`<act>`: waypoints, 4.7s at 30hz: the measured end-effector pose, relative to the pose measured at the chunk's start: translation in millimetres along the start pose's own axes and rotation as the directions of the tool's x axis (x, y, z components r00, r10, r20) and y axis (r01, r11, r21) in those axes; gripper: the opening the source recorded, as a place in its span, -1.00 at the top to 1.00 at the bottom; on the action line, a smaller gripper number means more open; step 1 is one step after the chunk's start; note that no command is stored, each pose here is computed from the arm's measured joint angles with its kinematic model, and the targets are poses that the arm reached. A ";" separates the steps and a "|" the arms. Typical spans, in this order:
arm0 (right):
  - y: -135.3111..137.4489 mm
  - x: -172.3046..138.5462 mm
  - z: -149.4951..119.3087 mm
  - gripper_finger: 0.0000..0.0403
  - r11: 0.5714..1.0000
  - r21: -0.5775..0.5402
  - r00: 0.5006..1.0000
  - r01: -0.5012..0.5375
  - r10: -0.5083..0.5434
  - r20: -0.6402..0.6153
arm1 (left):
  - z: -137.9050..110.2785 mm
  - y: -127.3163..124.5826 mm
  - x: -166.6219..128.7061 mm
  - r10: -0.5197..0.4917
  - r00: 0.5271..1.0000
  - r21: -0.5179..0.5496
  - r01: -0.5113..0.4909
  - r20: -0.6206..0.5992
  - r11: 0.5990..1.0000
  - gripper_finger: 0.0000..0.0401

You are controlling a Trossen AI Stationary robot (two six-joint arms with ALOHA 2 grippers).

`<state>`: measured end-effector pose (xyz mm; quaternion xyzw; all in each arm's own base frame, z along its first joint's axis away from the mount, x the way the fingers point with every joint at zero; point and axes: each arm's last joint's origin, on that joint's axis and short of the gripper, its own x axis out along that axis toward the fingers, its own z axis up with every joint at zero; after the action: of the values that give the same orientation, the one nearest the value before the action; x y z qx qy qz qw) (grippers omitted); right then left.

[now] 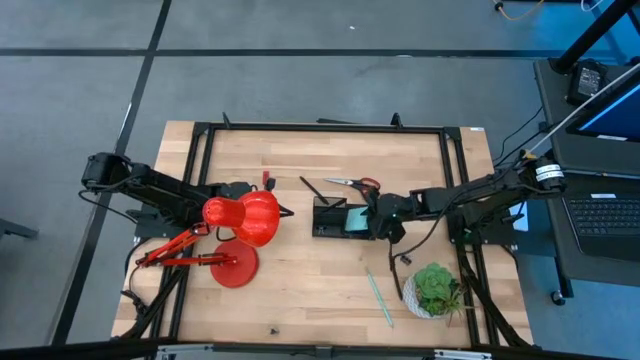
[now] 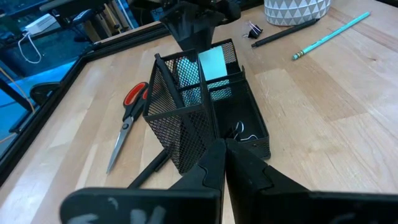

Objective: Pick and place office supplies into organizer
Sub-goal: Put the light blue sticky notes into the black desk organizer, then put the top black binder clip into the black desk organizer

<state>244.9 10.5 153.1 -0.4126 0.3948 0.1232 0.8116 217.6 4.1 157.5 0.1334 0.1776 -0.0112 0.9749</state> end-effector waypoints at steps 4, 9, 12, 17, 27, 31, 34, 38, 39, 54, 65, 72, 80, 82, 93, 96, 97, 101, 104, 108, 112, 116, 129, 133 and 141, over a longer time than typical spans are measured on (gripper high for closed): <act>1.1 0.0 -1.3 0.43 0.997 0.077 1.000 -0.012 0.013 -0.013 | 0.0 0.1 0.0 0.000 1.000 -0.001 0.000 0.000 1.000 0.97; 0.3 -2.2 -1.0 0.43 0.984 0.172 0.997 -0.047 0.056 -0.052 | 0.0 0.0 0.0 0.000 1.000 0.000 0.000 0.000 1.000 0.97; -4.0 -5.9 2.1 0.43 0.965 0.251 0.993 -0.069 0.091 -0.081 | 0.0 0.0 0.0 0.000 1.000 0.000 0.000 0.000 1.000 0.97; -16.4 -13.4 11.7 0.43 0.928 0.365 0.989 -0.069 0.112 -0.096 | 0.0 0.0 0.0 0.000 1.000 0.000 0.000 0.000 1.000 0.97; -33.6 -29.6 24.8 0.43 0.638 0.769 0.975 -0.026 0.185 -0.121 | 0.0 0.0 0.0 0.000 1.000 0.000 0.000 0.000 1.000 0.97; -33.6 -38.2 23.1 0.43 0.504 0.863 0.946 0.037 0.262 -0.193 | 0.0 0.0 0.0 0.000 1.000 0.000 0.000 0.000 1.000 0.97; -29.9 -42.4 18.9 0.43 0.378 0.918 0.916 0.118 0.315 -0.248 | 0.0 0.0 0.0 0.000 1.000 -0.001 0.000 0.000 1.000 0.97; -19.1 -45.7 13.5 0.43 0.238 0.945 0.870 0.225 0.388 -0.305 | 0.0 0.0 0.0 0.000 1.000 -0.001 0.000 0.000 1.000 0.97; -14.0 -46.1 12.7 0.43 0.220 0.949 0.854 0.225 0.424 -0.301 | 0.0 0.0 0.0 0.000 1.000 -0.001 0.000 0.000 1.000 0.97; 26.8 -43.7 14.7 0.43 0.003 0.991 0.714 0.135 0.693 -0.099 | -0.4 -0.1 0.0 -0.001 1.000 0.001 0.001 -0.004 1.000 0.97; 31.7 -45.5 18.9 0.43 0.012 0.991 0.709 0.133 0.698 -0.104 | -0.5 -0.1 0.0 -0.001 1.000 0.001 0.002 -0.006 1.000 0.97; 36.2 -43.7 14.6 0.43 0.016 0.989 0.701 0.147 0.703 -0.116 | -0.6 -0.2 0.0 -0.002 1.000 0.001 0.002 -0.006 1.000 0.97; 46.3 -35.2 8.9 0.43 -0.023 0.996 0.699 0.092 0.714 -0.048 | -0.6 -0.1 0.0 -0.002 1.000 0.001 0.002 -0.006 1.000 0.97; 46.5 -35.2 8.8 0.43 -0.023 0.995 0.698 0.092 0.715 -0.048 | -0.6 -0.2 0.0 -0.002 1.000 0.001 0.002 -0.006 1.000 0.97; 47.2 -36.0 8.0 0.43 -0.038 0.993 0.687 0.116 0.725 -0.053 | -0.6 -0.1 0.0 -0.002 1.000 0.001 0.002 -0.006 1.000 0.97; 48.5 -36.6 9.1 0.43 -0.036 0.993 0.682 0.111 0.730 -0.049 | -0.6 -0.1 0.0 -0.002 1.000 0.001 0.002 -0.006 1.000 0.97; 49.0 -36.8 9.6 0.43 -0.036 0.994 0.680 0.107 0.732 -0.047 | -0.6 -0.1 0.0 -0.002 1.000 0.001 0.002 -0.006 1.000 0.97; 50.2 -37.3 10.6 0.43 -0.037 0.994 0.675 0.104 0.737 -0.044 | -0.6 -0.2 0.0 -0.002 1.000 0.001 0.002 -0.006 1.000 0.97; 50.2 -37.3 10.6 0.43 -0.045 0.993 0.675 0.113 0.736 -0.043 | -0.6 -0.2 0.0 -0.002 1.000 0.001 0.002 -0.006 1.000 0.97; 50.1 -37.2 10.7 0.43 -0.047 0.992 0.676 0.114 0.736 -0.043 | -0.6 -0.1 0.0 -0.002 1.000 0.001 0.002 -0.006 1.000 0.97; 52.8 -34.1 8.7 0.43 -0.044 0.993 0.680 0.114 0.732 -0.045 | -0.6 -0.2 0.0 -0.002 1.000 0.001 0.002 -0.007 1.000 0.97; 59.4 -29.3 3.6 0.43 -0.058 0.993 0.679 0.103 0.733 -0.028 | -1.1 -0.3 0.0 -0.003 1.000 0.001 0.003 -0.011 1.000 0.97; 60.8 -28.8 2.1 0.69 -0.030 0.997 0.677 0.077 0.735 -0.031 | -1.9 -0.5 0.0 -0.006 1.000 0.001 0.006 -0.020 1.000 0.97; 59.9 -28.8 3.5 0.91 -0.007 1.000 0.680 0.030 0.733 -0.016 | -1.9 -0.6 0.0 -0.006 1.000 0.001 0.006 -0.020 1.000 0.97; 53.7 -30.6 9.1 0.97 0.039 0.999 0.697 -0.003 0.717 -0.026 | -2.0 -0.5 0.0 -0.006 1.000 0.001 0.006 -0.020 1.000 0.97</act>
<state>201.4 55.1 148.2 0.3163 0.6795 -0.0655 0.6588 216.9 4.1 155.6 0.1337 0.1878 -0.0128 0.9730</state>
